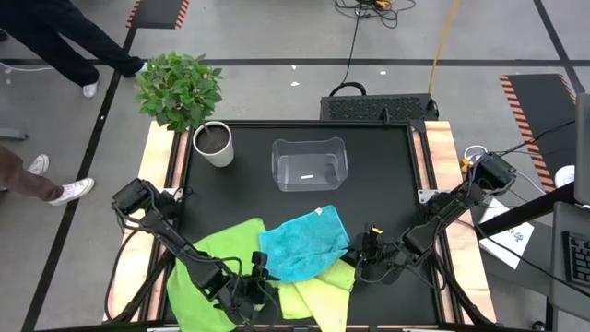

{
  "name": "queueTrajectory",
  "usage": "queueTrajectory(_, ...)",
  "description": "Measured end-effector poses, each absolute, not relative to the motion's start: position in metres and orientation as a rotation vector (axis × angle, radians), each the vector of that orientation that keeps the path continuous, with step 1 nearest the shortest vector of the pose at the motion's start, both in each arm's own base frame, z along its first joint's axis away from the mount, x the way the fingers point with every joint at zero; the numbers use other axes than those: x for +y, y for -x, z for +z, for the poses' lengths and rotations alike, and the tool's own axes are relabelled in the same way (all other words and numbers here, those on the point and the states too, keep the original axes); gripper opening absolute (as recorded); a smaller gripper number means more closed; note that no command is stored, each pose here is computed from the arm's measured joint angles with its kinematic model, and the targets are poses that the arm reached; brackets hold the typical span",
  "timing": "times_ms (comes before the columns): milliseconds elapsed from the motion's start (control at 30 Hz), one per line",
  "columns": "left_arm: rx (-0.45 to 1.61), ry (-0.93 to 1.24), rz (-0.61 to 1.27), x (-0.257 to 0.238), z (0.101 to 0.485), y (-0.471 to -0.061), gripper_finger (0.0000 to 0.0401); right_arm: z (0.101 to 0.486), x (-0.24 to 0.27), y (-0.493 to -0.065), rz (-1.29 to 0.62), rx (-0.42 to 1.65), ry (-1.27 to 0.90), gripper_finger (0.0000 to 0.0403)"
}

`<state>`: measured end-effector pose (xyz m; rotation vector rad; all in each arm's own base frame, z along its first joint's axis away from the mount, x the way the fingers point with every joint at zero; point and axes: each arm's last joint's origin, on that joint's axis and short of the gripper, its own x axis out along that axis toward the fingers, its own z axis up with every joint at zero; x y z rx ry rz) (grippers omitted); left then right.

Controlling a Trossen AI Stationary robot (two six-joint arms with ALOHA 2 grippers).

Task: Fold microfiber towels
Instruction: Fold the blue towel

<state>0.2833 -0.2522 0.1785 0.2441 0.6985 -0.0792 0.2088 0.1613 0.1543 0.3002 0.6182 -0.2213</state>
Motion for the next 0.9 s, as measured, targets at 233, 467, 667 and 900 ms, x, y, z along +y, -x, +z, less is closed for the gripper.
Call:
queueTrajectory(233,0.706,-0.040,-0.090,-0.256,0.180,-0.285,0.0129,0.154,0.161,-0.209,-0.216,0.619,-0.284,0.0000)
queueTrajectory(467,0.681,0.162,-0.011,-0.251,0.164,-0.279,0.0129,0.154,0.161,-0.209,-0.207,0.621,-0.250,0.0000)
queueTrajectory(667,0.538,0.352,-0.007,-0.244,0.142,-0.266,0.0129,0.155,0.161,-0.209,-0.217,0.607,-0.208,0.0000)
queueTrajectory(900,0.511,0.475,0.039,-0.248,0.135,-0.252,0.0129,0.155,0.160,-0.209,-0.224,0.598,-0.184,0.0000)
